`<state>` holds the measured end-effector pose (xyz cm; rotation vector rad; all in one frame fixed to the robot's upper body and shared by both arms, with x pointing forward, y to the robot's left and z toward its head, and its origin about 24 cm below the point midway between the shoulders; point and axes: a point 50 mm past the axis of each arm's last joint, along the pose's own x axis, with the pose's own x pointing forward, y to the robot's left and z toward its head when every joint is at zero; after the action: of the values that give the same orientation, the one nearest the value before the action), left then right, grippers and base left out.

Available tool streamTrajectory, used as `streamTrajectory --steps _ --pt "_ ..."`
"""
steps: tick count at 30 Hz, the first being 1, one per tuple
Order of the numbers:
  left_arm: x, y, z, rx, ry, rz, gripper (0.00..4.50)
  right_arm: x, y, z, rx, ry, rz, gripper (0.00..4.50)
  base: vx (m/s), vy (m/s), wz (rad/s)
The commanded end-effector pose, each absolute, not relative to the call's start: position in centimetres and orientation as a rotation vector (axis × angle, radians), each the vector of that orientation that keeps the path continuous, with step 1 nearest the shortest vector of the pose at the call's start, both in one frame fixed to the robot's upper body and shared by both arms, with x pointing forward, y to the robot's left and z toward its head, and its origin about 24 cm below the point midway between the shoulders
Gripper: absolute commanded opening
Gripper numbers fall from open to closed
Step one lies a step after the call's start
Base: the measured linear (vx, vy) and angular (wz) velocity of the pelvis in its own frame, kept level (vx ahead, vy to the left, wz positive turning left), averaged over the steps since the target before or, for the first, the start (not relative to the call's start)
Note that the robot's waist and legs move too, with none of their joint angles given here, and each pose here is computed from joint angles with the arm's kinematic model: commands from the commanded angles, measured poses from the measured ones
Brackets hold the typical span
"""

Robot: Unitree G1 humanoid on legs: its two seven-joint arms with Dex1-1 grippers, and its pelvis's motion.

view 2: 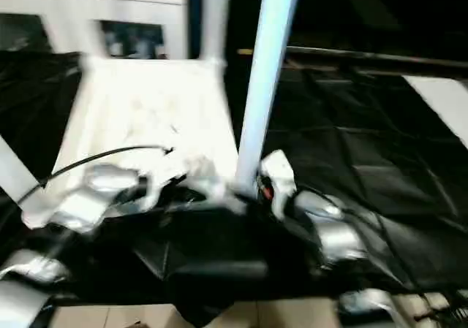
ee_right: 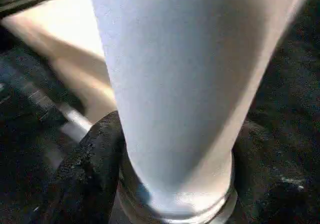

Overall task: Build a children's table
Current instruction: Rotate leg to tighten

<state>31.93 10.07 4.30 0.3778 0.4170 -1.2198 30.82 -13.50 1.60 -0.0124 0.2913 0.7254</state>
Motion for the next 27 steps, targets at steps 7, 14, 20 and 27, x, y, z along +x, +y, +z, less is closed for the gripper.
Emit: streamTrajectory --steps 7,14,20,27 --pt "31.2 4.2 4.0 0.354 0.376 -1.279 0.00 31.2 -8.9 0.7 -0.055 0.322 0.650 3.25 0.000 0.000 0.00" --pt "31.2 5.4 3.9 0.370 0.389 -1.296 0.00 31.5 -9.7 2.0 -0.048 0.241 0.737 3.66 0.000 0.000 0.00" --pt "30.2 7.8 4.1 0.356 0.424 -1.442 0.00 29.5 -12.6 2.7 -0.152 0.244 1.078 3.66 0.000 0.000 0.00" --pt "29.4 10.3 4.5 0.361 0.461 -1.543 0.00 28.5 -15.5 3.6 -0.177 0.268 1.211 3.66 0.000 0.000 0.00"
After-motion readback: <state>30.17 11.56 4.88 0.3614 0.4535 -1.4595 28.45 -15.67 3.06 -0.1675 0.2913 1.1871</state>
